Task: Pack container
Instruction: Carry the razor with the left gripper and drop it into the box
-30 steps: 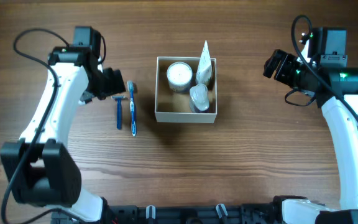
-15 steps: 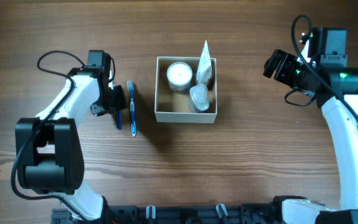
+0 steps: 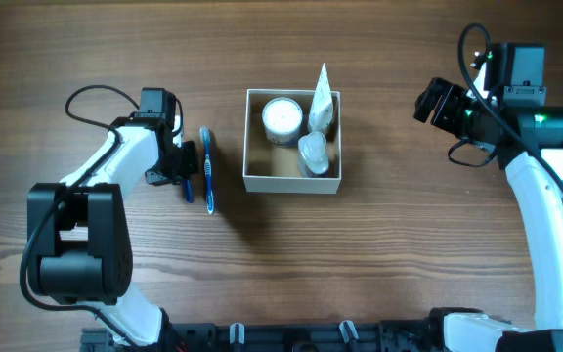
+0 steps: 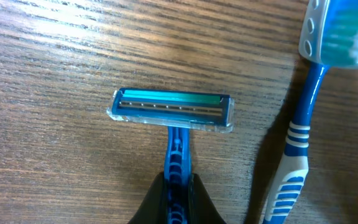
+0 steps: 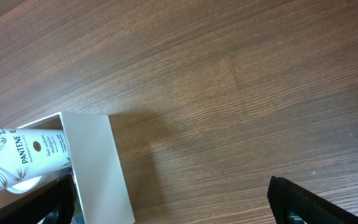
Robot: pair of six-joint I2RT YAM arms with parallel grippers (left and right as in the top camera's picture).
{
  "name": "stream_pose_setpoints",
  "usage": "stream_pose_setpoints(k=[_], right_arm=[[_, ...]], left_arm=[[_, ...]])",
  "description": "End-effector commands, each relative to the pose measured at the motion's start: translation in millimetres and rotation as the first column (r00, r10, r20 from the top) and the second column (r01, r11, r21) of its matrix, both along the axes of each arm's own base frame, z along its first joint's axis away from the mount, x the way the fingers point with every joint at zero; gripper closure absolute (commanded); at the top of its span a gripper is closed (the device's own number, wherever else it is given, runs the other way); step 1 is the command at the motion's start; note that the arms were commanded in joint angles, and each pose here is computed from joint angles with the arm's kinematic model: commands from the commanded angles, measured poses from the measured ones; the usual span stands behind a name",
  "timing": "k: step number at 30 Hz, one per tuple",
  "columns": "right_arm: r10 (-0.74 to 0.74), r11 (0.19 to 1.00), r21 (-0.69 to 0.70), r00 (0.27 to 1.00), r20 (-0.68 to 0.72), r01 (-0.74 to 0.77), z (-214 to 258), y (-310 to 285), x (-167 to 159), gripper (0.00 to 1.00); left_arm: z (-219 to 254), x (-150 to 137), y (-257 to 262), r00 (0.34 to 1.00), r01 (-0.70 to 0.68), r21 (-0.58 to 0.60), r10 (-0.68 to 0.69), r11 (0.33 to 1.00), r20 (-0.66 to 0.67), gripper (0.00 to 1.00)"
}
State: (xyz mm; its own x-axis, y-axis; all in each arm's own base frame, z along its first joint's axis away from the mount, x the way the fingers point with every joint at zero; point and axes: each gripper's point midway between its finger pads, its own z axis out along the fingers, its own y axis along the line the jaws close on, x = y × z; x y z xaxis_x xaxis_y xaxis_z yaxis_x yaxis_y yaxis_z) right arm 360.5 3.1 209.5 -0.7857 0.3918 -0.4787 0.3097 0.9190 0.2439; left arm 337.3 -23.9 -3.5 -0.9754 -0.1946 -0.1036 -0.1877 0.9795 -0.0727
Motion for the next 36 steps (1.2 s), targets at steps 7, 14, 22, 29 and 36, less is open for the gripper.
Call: stream_pose_setpoints(k=[7,14,22,29,36], right_arm=[[-0.001,1.0,0.007,1.0,0.005,0.001,1,1,2,0.0],[-0.001,1.0,0.007,1.0,0.005,0.001,1,1,2,0.0],[-0.002,1.0,0.007,1.0,0.005,0.002,1,1,2,0.0],[-0.001,1.0,0.007,1.0,0.005,0.001,1,1,2,0.0],[-0.001,1.0,0.007,1.0,0.005,0.001,1,1,2,0.0]], left_arm=[[115,26,-13,0.977,0.07,-0.013,-0.065,0.997,0.203,0.96],[197,19,-129,0.733,0.518,0.077,-0.489,0.852,0.473,0.96],[173,28,-177,0.582,0.666,0.214,-0.677,0.715,0.45,0.96],[130,31,-182,0.613,0.692,0.177,-0.7,0.699,0.366,0.96],[107,20,-189,0.625,0.728,0.095,-0.714,0.679,0.315,0.89]])
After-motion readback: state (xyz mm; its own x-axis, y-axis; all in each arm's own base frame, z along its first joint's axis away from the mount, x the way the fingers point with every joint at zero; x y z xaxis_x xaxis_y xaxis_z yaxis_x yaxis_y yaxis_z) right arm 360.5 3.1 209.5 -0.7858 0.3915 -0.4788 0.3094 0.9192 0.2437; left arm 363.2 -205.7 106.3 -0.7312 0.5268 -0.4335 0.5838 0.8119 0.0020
